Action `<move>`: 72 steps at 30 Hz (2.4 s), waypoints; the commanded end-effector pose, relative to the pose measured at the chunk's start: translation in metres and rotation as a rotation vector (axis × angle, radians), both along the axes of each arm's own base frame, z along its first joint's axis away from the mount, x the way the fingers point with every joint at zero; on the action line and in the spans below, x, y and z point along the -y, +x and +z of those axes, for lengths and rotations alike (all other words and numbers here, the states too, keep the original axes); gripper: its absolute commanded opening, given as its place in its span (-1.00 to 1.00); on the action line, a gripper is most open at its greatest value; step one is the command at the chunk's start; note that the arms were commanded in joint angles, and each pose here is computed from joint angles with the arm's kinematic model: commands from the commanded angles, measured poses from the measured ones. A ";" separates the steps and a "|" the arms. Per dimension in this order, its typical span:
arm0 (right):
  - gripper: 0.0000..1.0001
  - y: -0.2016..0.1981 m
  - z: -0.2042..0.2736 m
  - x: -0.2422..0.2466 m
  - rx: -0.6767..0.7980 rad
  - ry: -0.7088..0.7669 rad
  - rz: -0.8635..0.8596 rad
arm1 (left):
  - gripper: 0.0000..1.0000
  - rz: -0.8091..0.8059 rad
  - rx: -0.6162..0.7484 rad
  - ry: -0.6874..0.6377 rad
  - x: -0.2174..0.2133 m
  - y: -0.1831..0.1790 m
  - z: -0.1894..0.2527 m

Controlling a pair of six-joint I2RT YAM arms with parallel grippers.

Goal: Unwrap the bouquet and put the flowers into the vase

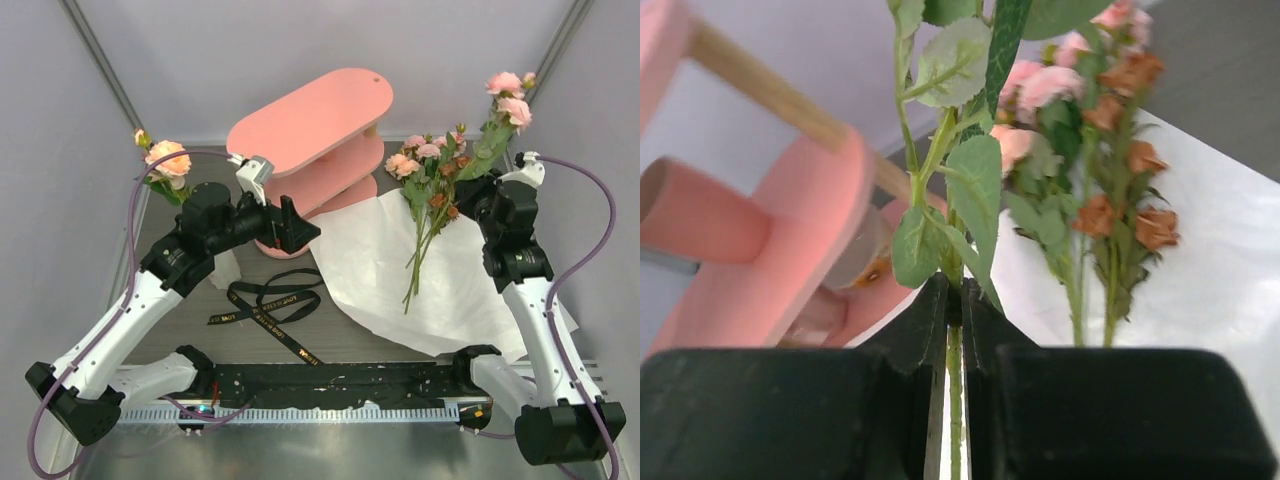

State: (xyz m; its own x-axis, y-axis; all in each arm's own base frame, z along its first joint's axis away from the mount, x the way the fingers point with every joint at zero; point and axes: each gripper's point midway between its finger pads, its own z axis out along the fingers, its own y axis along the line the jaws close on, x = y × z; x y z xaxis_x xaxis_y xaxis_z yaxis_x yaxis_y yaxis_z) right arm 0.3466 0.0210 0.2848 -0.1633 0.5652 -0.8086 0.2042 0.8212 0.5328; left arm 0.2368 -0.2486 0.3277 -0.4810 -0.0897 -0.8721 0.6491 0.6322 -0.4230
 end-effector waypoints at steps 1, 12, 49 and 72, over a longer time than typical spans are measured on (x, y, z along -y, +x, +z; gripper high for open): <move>-0.98 -0.021 0.072 -0.064 0.304 -0.178 0.431 | 0.97 -0.080 0.060 -0.129 0.015 -0.007 0.050; -0.98 -0.110 0.110 -0.168 0.576 -0.152 0.967 | 0.63 -0.282 -0.036 -0.288 0.046 -0.029 0.096; -0.98 -0.163 0.108 -0.197 0.604 -0.108 1.174 | -0.18 -0.418 -0.025 -0.615 0.107 -0.015 0.183; 0.31 -0.136 0.113 -0.180 0.532 -0.028 0.958 | -1.00 -0.255 0.188 -0.401 0.086 -0.011 0.166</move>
State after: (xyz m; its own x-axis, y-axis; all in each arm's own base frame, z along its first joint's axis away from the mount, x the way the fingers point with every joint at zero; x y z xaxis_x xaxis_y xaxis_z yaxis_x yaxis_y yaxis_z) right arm 0.1987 0.2167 0.3774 -0.2005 0.2891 -0.9361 -0.8405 0.4401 0.3159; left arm 0.2358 -0.3646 0.4728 -0.5455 -0.3165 -0.7760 0.7797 0.1480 -0.6084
